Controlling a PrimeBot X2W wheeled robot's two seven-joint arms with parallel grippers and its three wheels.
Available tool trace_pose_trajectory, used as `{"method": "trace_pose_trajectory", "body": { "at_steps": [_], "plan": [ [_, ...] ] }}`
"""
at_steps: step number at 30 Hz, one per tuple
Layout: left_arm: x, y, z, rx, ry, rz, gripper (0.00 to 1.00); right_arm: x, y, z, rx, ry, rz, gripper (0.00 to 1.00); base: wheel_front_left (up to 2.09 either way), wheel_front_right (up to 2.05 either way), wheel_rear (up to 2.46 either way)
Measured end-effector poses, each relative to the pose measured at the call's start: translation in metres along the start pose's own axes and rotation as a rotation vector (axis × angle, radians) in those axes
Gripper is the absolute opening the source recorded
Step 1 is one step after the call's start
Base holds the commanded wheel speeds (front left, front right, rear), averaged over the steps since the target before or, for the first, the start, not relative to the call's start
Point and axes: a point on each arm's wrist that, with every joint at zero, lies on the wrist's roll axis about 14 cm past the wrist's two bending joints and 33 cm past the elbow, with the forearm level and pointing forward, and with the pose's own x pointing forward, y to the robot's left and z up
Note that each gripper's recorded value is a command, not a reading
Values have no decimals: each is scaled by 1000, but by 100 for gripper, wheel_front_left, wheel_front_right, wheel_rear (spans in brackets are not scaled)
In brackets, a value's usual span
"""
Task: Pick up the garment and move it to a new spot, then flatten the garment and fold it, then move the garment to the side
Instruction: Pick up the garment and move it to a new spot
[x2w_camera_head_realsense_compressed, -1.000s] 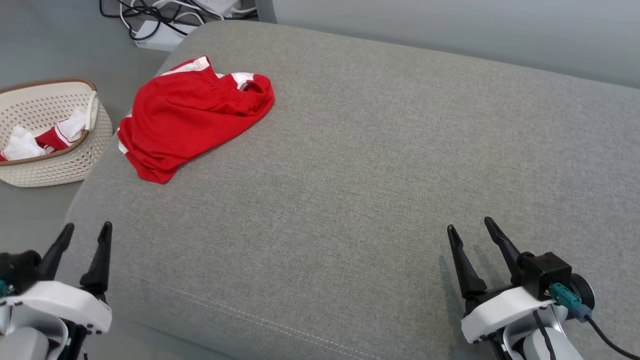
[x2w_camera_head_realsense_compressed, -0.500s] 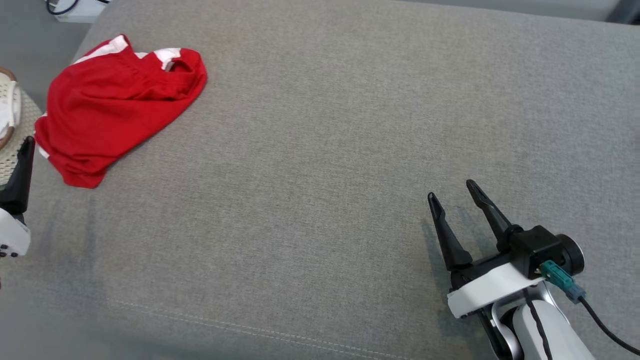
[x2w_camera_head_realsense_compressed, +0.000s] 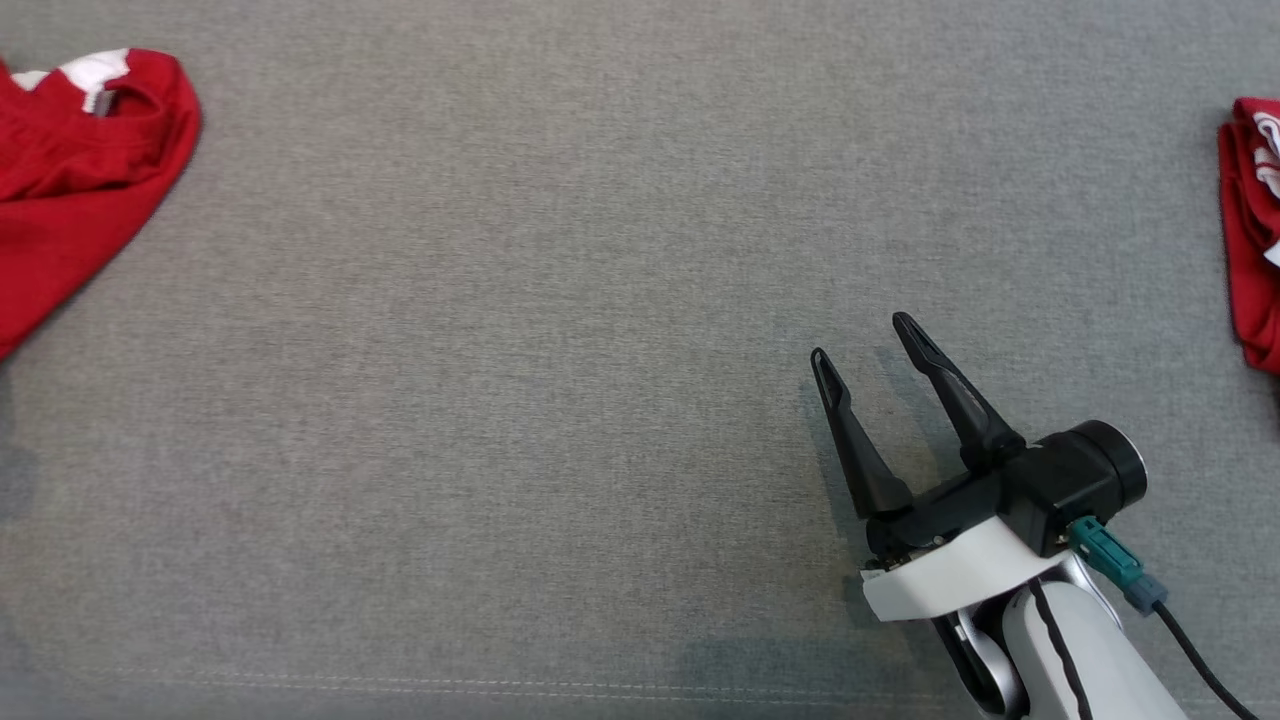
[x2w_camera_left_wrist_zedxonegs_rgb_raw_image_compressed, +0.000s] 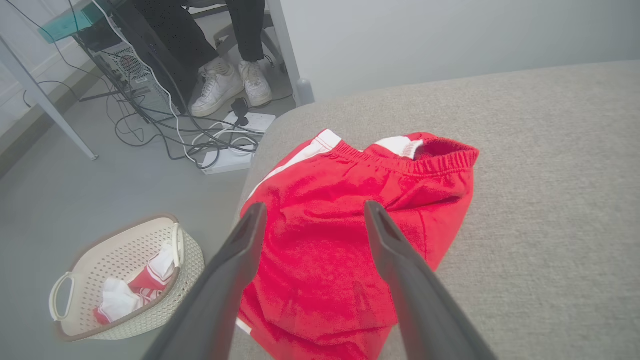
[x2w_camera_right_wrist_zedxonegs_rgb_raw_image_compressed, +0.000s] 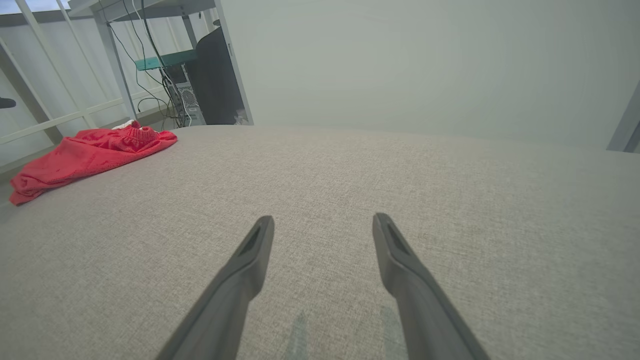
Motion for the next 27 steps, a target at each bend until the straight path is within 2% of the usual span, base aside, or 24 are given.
{"method": "trace_pose_trajectory", "body": {
  "at_steps": [7,16,26,27],
  "plan": [
    [36,-12,-15,-3,94,-51,100,-8,-19,-7,-4,10,-51,100,0,0,0],
    [62,-10,-42,-22,183,-33,100,-16,-36,-11,-8,17,-101,100,0,0,0],
    [78,-4,-68,32,276,-1,100,-25,-47,-18,-13,39,-138,100,0,0,0],
    [79,-5,-71,29,286,-3,96,-26,-48,-18,-14,40,-140,100,0,0,0]
  ]
}}
